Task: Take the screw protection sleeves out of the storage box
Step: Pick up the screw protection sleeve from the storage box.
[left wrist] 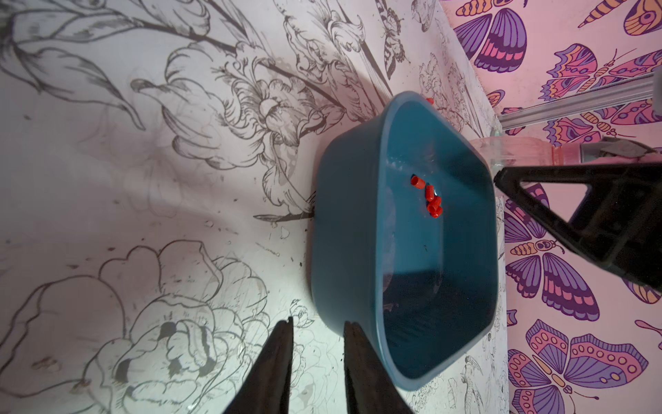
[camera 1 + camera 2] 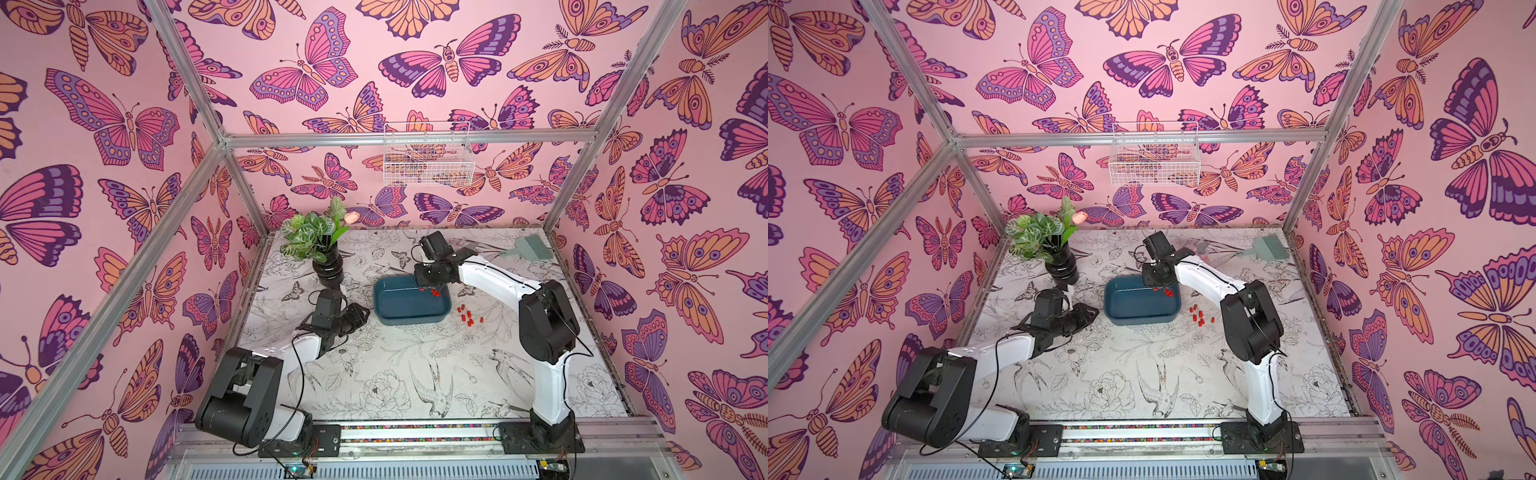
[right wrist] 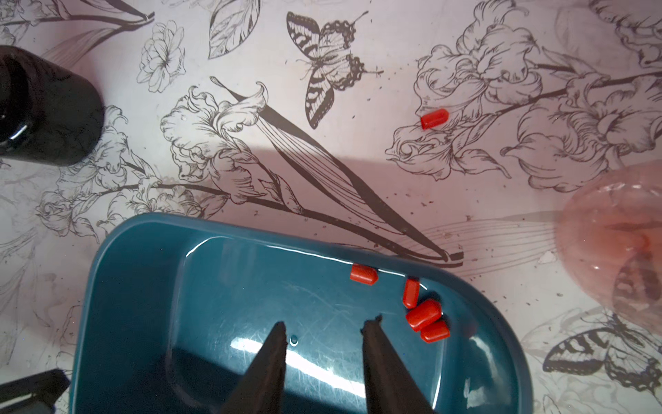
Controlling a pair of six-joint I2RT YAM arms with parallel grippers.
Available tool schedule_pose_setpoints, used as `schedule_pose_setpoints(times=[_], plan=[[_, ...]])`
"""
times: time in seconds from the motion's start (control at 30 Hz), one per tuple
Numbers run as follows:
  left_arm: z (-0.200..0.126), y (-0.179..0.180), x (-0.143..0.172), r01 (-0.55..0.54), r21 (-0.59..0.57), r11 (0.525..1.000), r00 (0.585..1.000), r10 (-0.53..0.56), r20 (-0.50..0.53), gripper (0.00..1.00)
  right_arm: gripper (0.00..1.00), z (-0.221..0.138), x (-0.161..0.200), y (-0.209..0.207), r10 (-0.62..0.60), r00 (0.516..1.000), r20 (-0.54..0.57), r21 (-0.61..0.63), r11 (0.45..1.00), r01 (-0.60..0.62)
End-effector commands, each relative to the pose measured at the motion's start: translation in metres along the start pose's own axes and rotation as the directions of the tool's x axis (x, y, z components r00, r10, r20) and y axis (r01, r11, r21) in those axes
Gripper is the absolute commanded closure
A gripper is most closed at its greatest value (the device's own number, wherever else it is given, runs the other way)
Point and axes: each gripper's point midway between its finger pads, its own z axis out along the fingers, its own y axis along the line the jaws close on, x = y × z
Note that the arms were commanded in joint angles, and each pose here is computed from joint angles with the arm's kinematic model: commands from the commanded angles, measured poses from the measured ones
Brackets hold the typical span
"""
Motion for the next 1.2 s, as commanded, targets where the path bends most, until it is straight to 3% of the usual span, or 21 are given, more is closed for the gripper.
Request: schedule_pose_setpoints(times=[0.0,0.27,1.17], plan=[[-0.012,0.005,0.012,0.017,0.023,1.0,1.0,-0.018,0.014,0.7,0.61,0.025,0.014,-0.013,-0.011,1.0,-0.001,0.051,0.999,0.011],[-0.036,0.008,0.017,0.026,0.03,0.999,0.997,-0.028,0.075,0.69,0.61,0.032,0.028,0.0,-0.041,0.998,-0.036,0.049,0.998,0.043],[-0.033,0.007,0.018,0.023,0.015,1.0,0.999,-0.024,0.047,0.67,0.54,0.047,0.041,-0.022,0.018,0.997,-0.081,0.112,0.994,-0.009]])
